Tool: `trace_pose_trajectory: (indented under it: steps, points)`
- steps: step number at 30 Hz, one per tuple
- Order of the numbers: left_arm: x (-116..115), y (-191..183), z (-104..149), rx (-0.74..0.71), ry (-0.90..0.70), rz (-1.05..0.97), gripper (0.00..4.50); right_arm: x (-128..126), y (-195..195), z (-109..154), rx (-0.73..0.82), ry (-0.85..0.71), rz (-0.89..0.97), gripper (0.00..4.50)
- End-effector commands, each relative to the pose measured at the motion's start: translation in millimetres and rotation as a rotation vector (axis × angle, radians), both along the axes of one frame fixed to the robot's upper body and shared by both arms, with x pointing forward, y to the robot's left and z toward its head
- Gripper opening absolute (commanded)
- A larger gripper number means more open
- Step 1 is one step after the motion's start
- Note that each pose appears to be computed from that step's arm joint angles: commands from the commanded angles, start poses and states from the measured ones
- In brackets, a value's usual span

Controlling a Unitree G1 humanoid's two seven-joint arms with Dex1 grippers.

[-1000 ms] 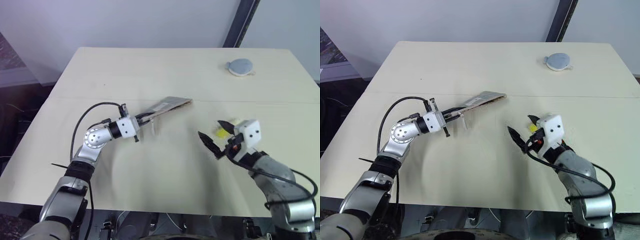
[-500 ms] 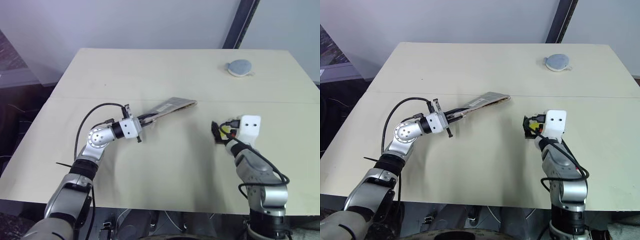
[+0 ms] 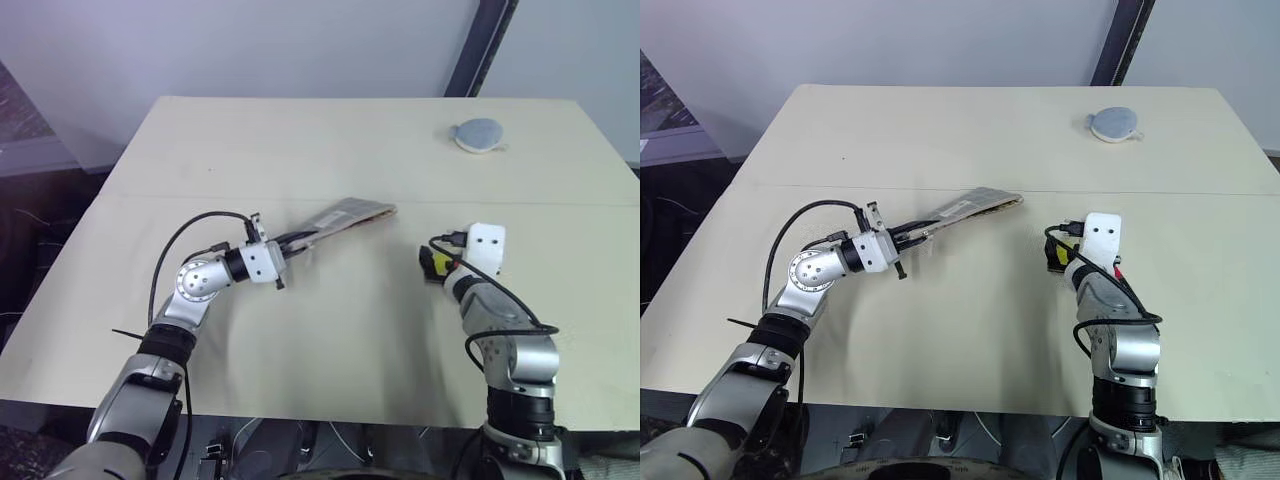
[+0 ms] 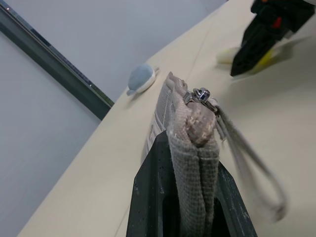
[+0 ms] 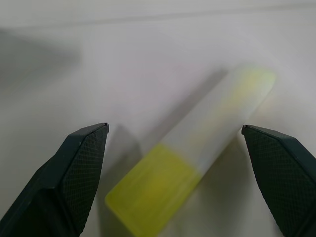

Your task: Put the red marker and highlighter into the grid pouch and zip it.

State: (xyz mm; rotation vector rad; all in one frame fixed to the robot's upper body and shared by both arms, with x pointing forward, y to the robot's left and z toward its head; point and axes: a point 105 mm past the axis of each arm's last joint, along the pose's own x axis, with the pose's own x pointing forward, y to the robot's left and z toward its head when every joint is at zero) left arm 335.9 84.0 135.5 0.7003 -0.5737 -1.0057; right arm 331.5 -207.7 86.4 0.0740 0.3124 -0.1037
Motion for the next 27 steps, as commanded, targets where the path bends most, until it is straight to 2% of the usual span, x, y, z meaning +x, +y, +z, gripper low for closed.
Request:
trace_pose_trajectory:
  steps: [1, 2, 5, 7, 10, 11, 15, 17, 22, 27]
  points:
    - [-2.1, -3.5, 10.4, -0.016, -0.039, -0.011, 0.00, 4.1, 5.6, 6.9, 0.000, -0.019, 0.011, 4.48]
    - [-2.0, -3.9, 10.5, -0.015, -0.039, -0.011, 0.00, 4.6, 6.6, 6.8, -0.011, -0.017, 0.019, 4.48]
    - [-1.7, -5.9, 13.2, -0.016, -0.047, -0.017, 0.00, 3.4, 11.8, 2.4, 0.008, -0.005, 0.042, 3.70]
    - [-0.4, -5.7, 15.3, -0.022, -0.047, -0.013, 0.00, 2.5, 14.0, 4.3, -0.047, -0.014, 0.081, 2.65]
    - [1.3, -4.1, 17.6, -0.030, -0.045, -0.007, 0.00, 1.6, 23.2, 17.5, -0.034, -0.085, 0.160, 1.11]
    - [1.5, -3.8, 17.7, -0.030, -0.044, -0.006, 0.00, 1.4, 25.5, 21.2, -0.026, -0.106, 0.179, 0.91]
    - [-0.5, -1.7, 19.7, -0.042, -0.045, -0.022, 0.00, -14.9, 44.0, 58.8, -0.006, -0.282, 0.444, 0.93]
    - [0.9, 1.5, 20.9, -0.047, -0.039, -0.020, 0.00, -23.5, 38.8, 67.2, -0.050, -0.317, 0.514, 0.93]
    - [2.1, 2.6, 22.2, -0.032, -0.045, -0.035, 0.00, -40.3, 43.1, 71.3, -0.104, -0.326, 0.679, 0.93]
    - [2.2, -0.9, 22.5, -0.022, -0.059, -0.049, 0.00, -39.0, 51.7, 60.5, -0.157, -0.280, 0.723, 0.93]
